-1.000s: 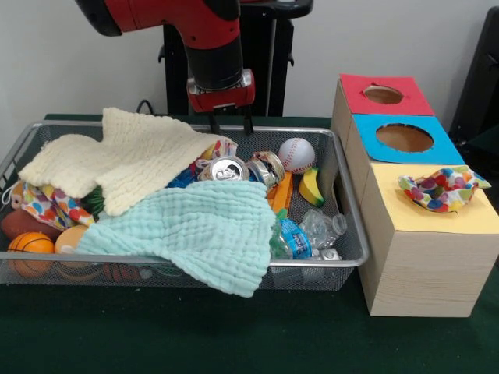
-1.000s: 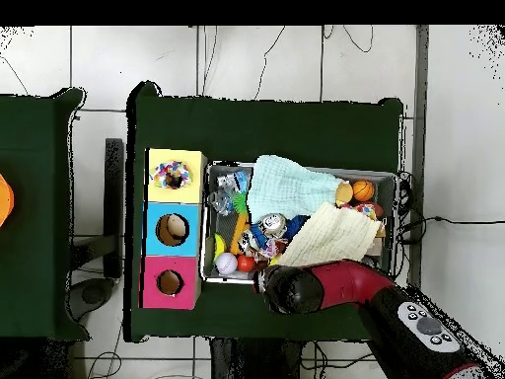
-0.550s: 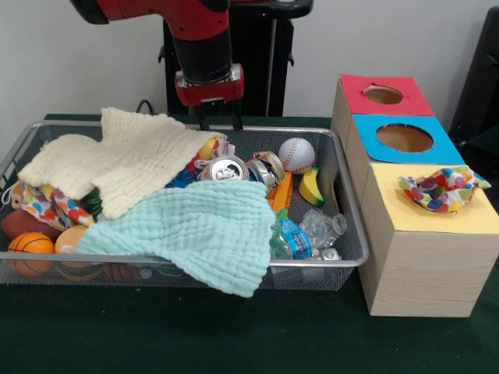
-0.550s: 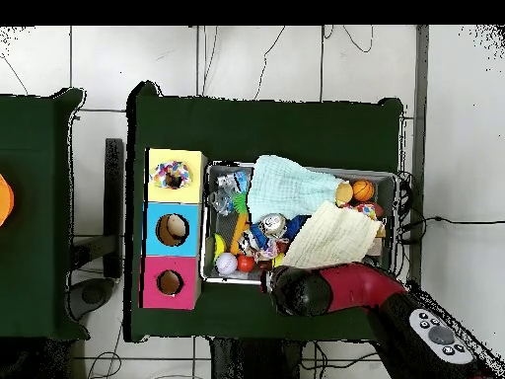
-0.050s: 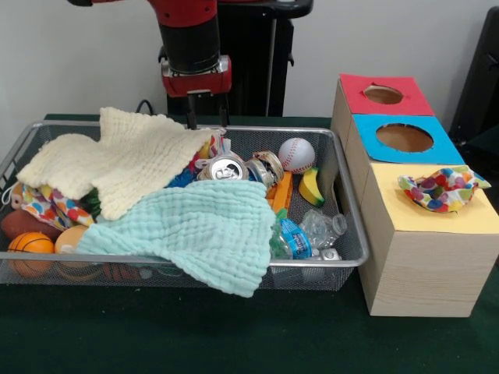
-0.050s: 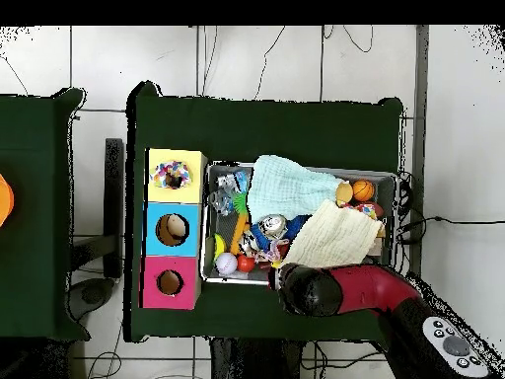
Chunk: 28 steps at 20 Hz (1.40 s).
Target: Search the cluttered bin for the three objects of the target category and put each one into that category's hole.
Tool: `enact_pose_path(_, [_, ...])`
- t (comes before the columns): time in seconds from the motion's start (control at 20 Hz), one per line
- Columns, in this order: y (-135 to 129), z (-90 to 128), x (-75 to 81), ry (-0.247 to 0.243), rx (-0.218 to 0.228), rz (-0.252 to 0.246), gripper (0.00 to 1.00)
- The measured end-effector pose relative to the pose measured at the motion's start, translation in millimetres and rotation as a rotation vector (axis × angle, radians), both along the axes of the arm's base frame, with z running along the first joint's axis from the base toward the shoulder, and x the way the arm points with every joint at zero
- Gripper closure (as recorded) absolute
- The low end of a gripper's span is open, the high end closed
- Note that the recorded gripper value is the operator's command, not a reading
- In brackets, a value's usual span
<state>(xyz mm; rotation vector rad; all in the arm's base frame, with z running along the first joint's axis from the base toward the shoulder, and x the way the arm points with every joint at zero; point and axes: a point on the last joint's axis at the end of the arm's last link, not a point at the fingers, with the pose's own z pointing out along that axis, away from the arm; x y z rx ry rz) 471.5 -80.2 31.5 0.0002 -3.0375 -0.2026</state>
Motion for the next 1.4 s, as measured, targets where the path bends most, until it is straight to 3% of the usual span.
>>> enact_pose_path(0.75, [27,-15,-7.9,0.036,0.038,0.033,0.0])
enact_pose_path(1.4, [28,-16,-8.3,0.04,0.043,0.029,0.0])
